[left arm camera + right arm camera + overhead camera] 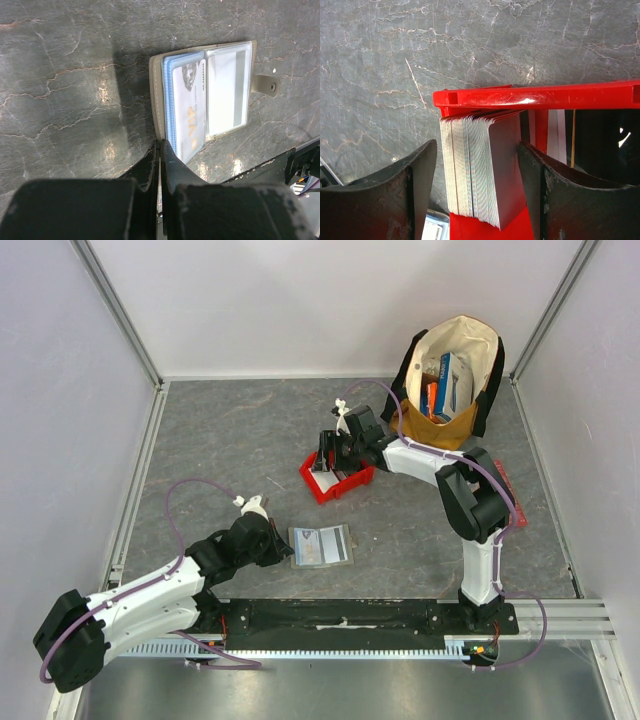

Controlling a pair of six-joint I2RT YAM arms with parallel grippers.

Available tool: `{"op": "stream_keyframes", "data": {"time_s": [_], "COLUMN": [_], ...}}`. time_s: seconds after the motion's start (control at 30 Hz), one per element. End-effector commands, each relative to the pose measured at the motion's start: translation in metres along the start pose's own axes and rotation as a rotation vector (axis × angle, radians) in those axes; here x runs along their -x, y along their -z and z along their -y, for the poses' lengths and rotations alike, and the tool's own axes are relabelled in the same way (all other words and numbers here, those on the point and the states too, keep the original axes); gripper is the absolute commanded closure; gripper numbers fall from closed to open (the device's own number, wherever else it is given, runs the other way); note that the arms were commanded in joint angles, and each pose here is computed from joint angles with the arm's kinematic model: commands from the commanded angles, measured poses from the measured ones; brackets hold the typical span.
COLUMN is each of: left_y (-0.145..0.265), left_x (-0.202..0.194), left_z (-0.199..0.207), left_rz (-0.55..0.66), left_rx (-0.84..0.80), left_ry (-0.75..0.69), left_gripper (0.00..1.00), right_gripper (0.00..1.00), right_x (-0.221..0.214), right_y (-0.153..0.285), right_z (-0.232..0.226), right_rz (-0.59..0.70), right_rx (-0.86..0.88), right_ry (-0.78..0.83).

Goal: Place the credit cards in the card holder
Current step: Pick up the credit card from the storage box.

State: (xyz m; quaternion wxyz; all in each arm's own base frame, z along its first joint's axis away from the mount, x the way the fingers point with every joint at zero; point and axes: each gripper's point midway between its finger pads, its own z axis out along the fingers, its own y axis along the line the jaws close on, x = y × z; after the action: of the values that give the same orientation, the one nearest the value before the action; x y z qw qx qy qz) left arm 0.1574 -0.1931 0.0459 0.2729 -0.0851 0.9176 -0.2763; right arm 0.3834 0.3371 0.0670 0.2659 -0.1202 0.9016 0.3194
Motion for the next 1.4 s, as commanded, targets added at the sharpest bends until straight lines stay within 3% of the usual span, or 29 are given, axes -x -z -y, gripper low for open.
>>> {"op": "stream_keyframes", "data": {"time_s": [0.0,0.47,1.37], "left_y": [0.002,0.002,-0.001], "left_x": [0.01,0.009,0.006], "left_z": [0.01,0.011,0.009], "left_rz": [0.031,0.028,0.016], "left_rx": [-0.028,-0.03,-0.027], "left_ry": [-0.029,-0.03,-0.03], "left_gripper": [0.98,0.98,0.98], "right_gripper": [0.29,0.37,0.78], "right_x": [0.015,0.022,0.03], "right_y": [0.013,0.022,0.025], "right_z": [-0.017,-0.014,-0.001], "right_rz": [0.038,0.063,0.084], "right_rx": [0.041,0.021,-0.032], "right_ry": [0.03,0.03,0.035]}}
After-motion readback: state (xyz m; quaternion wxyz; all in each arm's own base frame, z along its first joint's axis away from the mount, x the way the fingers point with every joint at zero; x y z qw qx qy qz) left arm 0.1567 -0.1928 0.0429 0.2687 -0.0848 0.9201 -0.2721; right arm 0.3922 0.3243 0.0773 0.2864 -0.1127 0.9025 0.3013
